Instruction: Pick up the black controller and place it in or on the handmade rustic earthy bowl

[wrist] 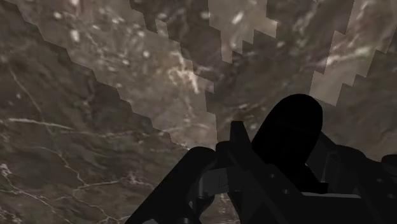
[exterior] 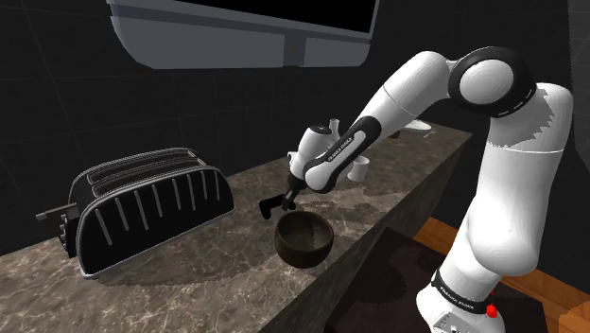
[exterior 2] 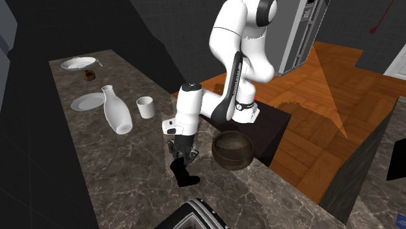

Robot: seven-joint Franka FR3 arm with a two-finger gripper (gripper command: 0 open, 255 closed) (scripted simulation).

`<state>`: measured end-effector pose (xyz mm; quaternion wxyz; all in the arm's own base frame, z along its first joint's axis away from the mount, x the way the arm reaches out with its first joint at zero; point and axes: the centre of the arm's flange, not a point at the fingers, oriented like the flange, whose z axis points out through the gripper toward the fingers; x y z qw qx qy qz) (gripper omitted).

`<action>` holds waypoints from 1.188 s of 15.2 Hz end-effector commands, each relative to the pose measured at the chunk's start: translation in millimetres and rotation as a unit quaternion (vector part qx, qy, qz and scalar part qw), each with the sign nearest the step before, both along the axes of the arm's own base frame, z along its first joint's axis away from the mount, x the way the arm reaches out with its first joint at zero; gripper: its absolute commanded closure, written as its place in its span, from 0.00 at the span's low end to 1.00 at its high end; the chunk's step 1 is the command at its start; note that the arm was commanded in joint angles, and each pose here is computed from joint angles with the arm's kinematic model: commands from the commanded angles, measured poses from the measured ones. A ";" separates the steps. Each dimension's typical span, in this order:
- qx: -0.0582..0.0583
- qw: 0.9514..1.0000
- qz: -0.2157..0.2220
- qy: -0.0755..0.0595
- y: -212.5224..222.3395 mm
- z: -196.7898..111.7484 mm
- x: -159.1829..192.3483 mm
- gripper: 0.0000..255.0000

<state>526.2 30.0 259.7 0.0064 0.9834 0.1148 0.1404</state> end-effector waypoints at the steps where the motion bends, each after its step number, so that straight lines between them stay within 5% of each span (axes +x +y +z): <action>1: 0.000 1.000 0.000 0.001 -0.5 -0.6 -0.3 1.00; 18: 0.000 1.000 0.000 0.001 -0.7 72.9 -0.2 1.00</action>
